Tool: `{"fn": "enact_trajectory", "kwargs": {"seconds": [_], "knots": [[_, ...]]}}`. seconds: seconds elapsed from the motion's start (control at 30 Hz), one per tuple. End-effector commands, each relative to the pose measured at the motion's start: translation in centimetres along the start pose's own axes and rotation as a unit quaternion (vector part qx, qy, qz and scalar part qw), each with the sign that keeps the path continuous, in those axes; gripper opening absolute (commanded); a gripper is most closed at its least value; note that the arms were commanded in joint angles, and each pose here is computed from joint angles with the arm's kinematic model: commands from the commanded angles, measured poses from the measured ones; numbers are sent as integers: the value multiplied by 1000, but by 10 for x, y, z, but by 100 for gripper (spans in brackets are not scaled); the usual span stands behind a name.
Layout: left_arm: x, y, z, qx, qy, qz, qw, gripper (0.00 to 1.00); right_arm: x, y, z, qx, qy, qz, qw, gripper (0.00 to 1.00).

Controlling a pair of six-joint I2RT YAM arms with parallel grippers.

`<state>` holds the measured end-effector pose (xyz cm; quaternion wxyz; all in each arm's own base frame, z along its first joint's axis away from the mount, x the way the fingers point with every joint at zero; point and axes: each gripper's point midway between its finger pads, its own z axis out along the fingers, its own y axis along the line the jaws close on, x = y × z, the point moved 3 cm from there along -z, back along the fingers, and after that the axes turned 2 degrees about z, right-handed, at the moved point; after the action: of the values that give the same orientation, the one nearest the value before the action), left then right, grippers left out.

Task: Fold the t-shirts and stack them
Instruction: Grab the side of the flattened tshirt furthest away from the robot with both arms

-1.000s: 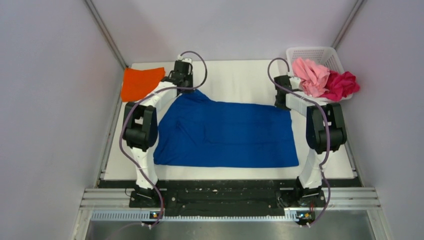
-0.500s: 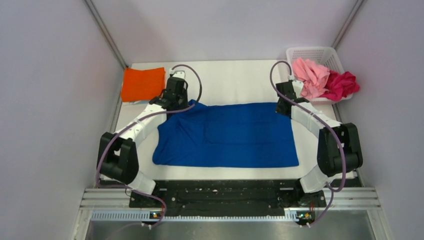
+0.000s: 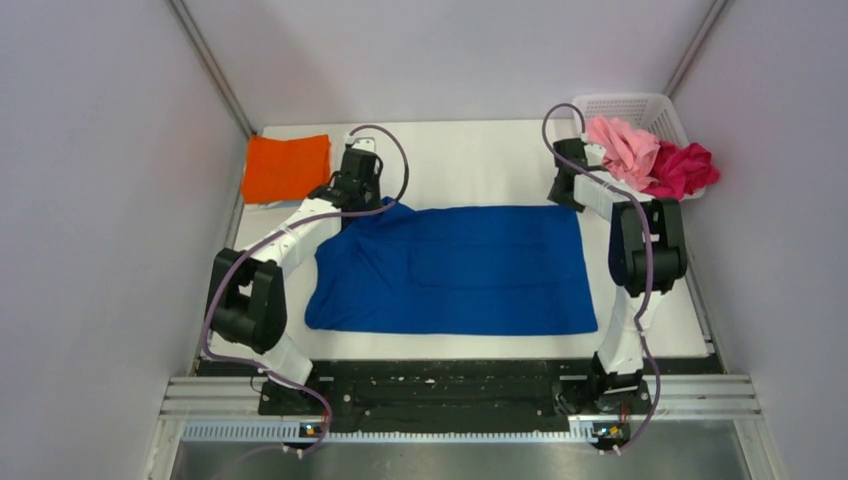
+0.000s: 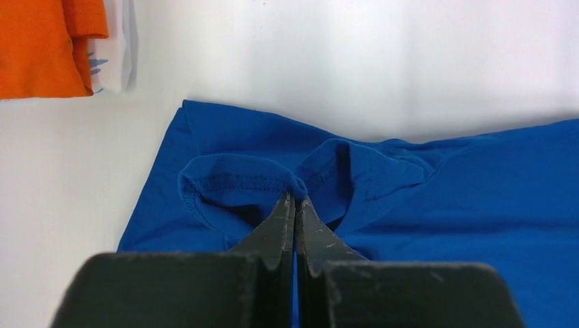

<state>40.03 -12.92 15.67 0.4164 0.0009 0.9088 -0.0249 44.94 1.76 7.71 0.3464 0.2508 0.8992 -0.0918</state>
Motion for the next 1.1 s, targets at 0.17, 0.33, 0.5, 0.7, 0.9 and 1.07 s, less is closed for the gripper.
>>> {"fn": "enact_trajectory", "kwargs": {"seconds": [0.17,0.33,0.5,0.7,0.9,1.07], "knots": [[-20,1,-6,-8,-32,-8,999,0,5,-6,18,34,15,-8,999,44],[-22,1,-10,-5,-36,-10,999,0,20,-11,20,30,24,-7,999,34],[-24,1,-15,-2,-40,-11,999,0,24,-11,22,25,30,-7,999,31],[-22,2,-16,-3,-41,-14,999,0,33,-16,17,23,34,8,999,13],[-22,2,-20,-1,-43,-14,999,0,25,-14,11,12,17,22,1000,0],[-22,2,-27,4,-46,-18,999,0,-1,-14,-10,-8,-31,30,999,0]]}}
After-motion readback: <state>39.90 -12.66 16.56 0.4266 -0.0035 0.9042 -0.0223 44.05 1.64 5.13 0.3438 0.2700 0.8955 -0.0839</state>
